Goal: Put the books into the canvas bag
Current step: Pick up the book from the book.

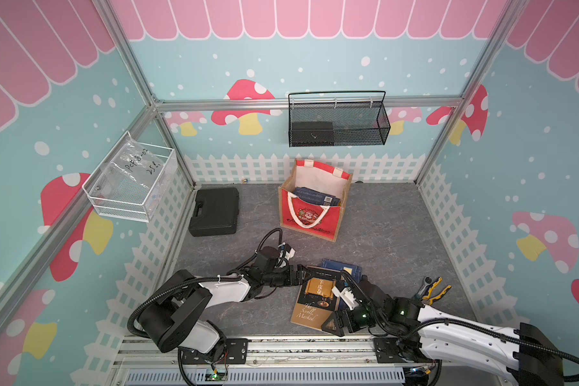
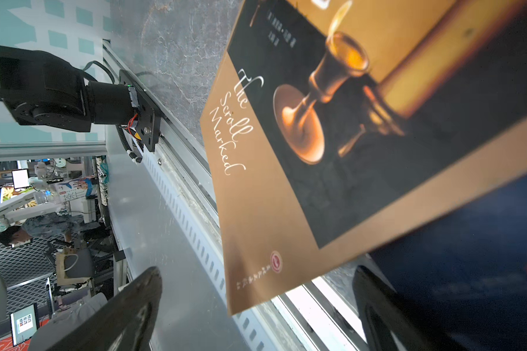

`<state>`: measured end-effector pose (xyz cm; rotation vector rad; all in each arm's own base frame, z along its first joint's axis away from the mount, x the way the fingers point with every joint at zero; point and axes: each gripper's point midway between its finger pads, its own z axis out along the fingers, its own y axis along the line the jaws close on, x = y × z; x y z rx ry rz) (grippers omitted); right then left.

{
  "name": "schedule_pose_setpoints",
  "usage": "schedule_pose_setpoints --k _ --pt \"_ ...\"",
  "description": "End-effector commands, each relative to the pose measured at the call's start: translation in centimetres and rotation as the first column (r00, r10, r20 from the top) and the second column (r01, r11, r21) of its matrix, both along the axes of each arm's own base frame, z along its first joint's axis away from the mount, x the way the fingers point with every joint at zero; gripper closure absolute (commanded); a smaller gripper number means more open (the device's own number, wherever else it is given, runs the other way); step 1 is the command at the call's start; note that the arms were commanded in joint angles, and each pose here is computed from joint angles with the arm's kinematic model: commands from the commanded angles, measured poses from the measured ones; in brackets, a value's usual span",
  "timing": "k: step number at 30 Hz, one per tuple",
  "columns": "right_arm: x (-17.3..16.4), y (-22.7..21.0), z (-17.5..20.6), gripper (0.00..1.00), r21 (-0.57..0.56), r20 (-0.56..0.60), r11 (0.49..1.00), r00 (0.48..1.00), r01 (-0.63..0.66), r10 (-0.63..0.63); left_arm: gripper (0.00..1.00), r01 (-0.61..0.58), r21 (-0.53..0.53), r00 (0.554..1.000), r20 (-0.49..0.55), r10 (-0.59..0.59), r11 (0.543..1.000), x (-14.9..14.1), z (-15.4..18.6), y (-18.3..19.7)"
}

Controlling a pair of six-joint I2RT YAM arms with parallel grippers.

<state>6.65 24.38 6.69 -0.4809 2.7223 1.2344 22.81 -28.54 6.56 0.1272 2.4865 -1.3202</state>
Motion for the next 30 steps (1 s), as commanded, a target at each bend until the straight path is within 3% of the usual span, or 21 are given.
schedule_pose_setpoints --k 1,4,14,21,24,30 --pt "1.0 1.6 1.5 0.01 0.079 0.03 0.997 0.999 0.023 -0.025 0.01 -0.013 -0.008 1.0 -0.009 0.013 1.0 -0.4 -0.7 -0.1" --pt "1.6 2.4 2.5 0.02 0.124 0.054 0.992 0.998 0.032 -0.039 0.01 -0.021 -0.021 1.0 -0.024 0.02 1.0 -0.8 -1.1 0.0" --pt "5.4 3.2 3.8 0.09 0.121 0.162 0.98 0.971 0.157 -0.176 0.01 -0.016 -0.076 0.999 -0.047 0.013 0.997 -2.2 -1.4 -0.3" --pt "6.9 3.2 2.7 0.11 0.106 0.155 0.969 0.959 0.223 -0.238 0.01 -0.024 -0.116 0.998 -0.061 0.017 0.993 -2.7 -1.3 -0.4" --pt "7.8 2.7 2.6 0.21 0.106 0.159 0.957 0.945 0.272 -0.286 0.01 -0.023 -0.126 0.998 -0.067 0.014 0.992 -2.8 -1.3 -0.5" --pt "9.5 1.1 3.0 0.54 0.125 0.176 0.924 0.908 0.362 -0.38 0.01 -0.023 -0.14 0.998 -0.054 0.016 0.99 -2.6 -0.7 -0.6"
